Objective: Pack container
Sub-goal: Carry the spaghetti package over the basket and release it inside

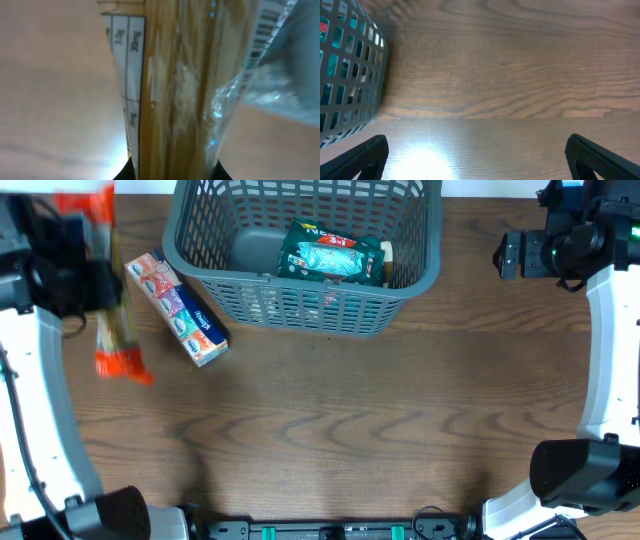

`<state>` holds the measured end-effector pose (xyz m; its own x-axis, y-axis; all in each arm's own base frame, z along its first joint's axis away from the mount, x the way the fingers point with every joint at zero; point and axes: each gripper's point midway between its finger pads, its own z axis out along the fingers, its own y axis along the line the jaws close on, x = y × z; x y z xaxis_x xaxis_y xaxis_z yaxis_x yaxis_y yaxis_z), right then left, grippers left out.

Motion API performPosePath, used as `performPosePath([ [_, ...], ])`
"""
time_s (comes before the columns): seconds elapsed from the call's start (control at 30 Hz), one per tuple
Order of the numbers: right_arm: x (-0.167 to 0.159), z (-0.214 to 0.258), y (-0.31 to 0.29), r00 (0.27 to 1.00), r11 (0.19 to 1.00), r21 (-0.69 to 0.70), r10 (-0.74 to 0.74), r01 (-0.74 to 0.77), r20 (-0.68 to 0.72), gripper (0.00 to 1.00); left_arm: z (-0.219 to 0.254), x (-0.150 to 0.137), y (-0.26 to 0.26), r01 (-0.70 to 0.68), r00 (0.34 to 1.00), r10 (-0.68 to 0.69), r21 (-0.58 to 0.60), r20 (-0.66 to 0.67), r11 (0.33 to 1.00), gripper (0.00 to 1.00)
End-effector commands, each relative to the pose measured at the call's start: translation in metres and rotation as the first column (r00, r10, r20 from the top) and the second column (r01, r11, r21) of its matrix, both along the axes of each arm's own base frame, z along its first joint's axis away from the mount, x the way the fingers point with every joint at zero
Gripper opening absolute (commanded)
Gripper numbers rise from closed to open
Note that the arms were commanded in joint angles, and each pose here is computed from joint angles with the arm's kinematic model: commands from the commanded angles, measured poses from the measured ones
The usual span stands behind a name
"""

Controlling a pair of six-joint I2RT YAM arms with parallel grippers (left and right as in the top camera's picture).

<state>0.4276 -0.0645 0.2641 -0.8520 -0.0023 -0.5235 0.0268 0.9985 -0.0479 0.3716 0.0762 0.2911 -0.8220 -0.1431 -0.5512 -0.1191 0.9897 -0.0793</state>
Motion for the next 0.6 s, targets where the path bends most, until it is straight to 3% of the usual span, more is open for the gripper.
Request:
performPosePath([
  [0.0, -0.001, -0.002, 0.000, 1.000, 1.000, -0.003, 0.012, -0.012, -0.008, 0.99, 0.070, 0.008, -0.045, 0.144, 0.969, -0.149, 0.037, 0.199, 0.989, 0.05],
  [0.1, -0.001, -0.002, 0.000, 1.000, 1.000, -0.002, 0.012, -0.012, -0.011, 0.99, 0.103, 0.015, -0.090, 0.319, 0.892, -0.351, 0.155, 0.284, 0.935, 0.05],
  [0.2, -0.002, -0.003, 0.000, 1.000, 1.000, -0.002, 0.012, -0.012, -0.014, 0.99, 0.129, 0.023, -0.137, 0.467, 0.749, -0.567, 0.334, 0.342, 0.819, 0.06],
  [0.27, -0.003, -0.003, 0.000, 1.000, 1.000, -0.001, 0.012, -0.012, -0.017, 0.99, 0.143, 0.030, -0.167, 0.522, 0.628, -0.698, 0.478, 0.344, 0.706, 0.06],
  [0.33, -0.003, -0.003, 0.000, 1.000, 1.000, -0.001, 0.012, -0.012, -0.019, 0.99, 0.157, 0.037, -0.196, 0.529, 0.513, -0.790, 0.600, 0.337, 0.600, 0.06],
  [0.43, -0.004, -0.004, 0.000, 1.000, 1.000, 0.000, 0.012, -0.012, -0.023, 0.99, 0.168, 0.048, -0.230, 0.498, 0.389, -0.870, 0.725, 0.304, 0.476, 0.06],
  [0.57, -0.006, -0.005, 0.001, 0.999, 1.000, 0.002, 0.012, -0.012, -0.036, 0.99, 0.161, 0.067, -0.266, 0.472, 0.292, -0.925, 0.805, 0.242, 0.359, 0.06],
])
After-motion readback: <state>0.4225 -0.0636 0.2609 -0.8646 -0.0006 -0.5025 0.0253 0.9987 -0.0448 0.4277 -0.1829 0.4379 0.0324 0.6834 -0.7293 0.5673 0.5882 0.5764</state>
